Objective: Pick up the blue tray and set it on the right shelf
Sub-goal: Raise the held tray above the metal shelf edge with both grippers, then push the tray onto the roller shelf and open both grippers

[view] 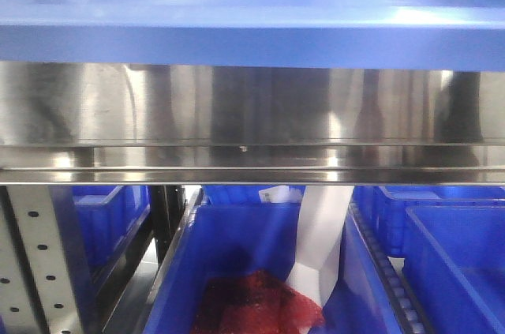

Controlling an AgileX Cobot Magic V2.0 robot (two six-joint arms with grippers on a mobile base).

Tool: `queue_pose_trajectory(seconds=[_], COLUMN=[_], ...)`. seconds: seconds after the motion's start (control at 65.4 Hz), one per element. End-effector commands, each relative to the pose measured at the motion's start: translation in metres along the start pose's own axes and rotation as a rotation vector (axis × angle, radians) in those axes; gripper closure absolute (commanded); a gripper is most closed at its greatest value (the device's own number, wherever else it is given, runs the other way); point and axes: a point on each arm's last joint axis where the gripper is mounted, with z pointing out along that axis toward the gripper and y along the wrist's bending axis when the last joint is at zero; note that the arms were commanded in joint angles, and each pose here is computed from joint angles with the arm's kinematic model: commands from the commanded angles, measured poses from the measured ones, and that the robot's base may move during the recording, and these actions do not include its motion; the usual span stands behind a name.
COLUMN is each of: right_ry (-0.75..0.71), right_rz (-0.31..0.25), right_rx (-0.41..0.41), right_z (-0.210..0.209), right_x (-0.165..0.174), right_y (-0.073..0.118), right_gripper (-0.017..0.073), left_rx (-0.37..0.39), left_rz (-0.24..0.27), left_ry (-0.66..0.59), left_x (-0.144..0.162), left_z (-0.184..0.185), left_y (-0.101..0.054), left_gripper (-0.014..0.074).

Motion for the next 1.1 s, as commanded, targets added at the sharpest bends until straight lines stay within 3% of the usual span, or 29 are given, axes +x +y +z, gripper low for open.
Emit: queue_pose_trajectory(seconds=[0.0,0.673,0.811,0.918,1.086], right_ry=[-0.098,-0.116,-0.142,-0.226,-0.325], right_rz=[-0.051,-0.051,-0.058,-0.098,-0.109], right_rx=[0.014,0.010,0.004,-0.007,0.005], right_z=[-0.013,-0.014,-0.025,-0.048,-0.068], right_x=[-0.009,-0.010,-0.016,-0.031,-0.061], right_y=[-0.001,-0.001,0.002,0.006,0.011], right_gripper=[0.0489,0.0489,0.0489,0.0489,0.0489], left_rx=[-0.027,-0.024,-0.019,-0.044,-0.095], left_rz=[0.043,0.047,0.126,0.143,0.170], left_ry=[0.032,-0.013,-0.058,-0.143,-0.292], left_x=[0.007,0.003,-0.002,-0.016,-0.046], left_z=[-0.015,-0.015,-0.023,-0.038,-0.056], left_y=[0.003,0.002,0.000,-0.001,-0.007], left_gripper=[0.0642,0.0642,0.0642,0.0642,0.0642])
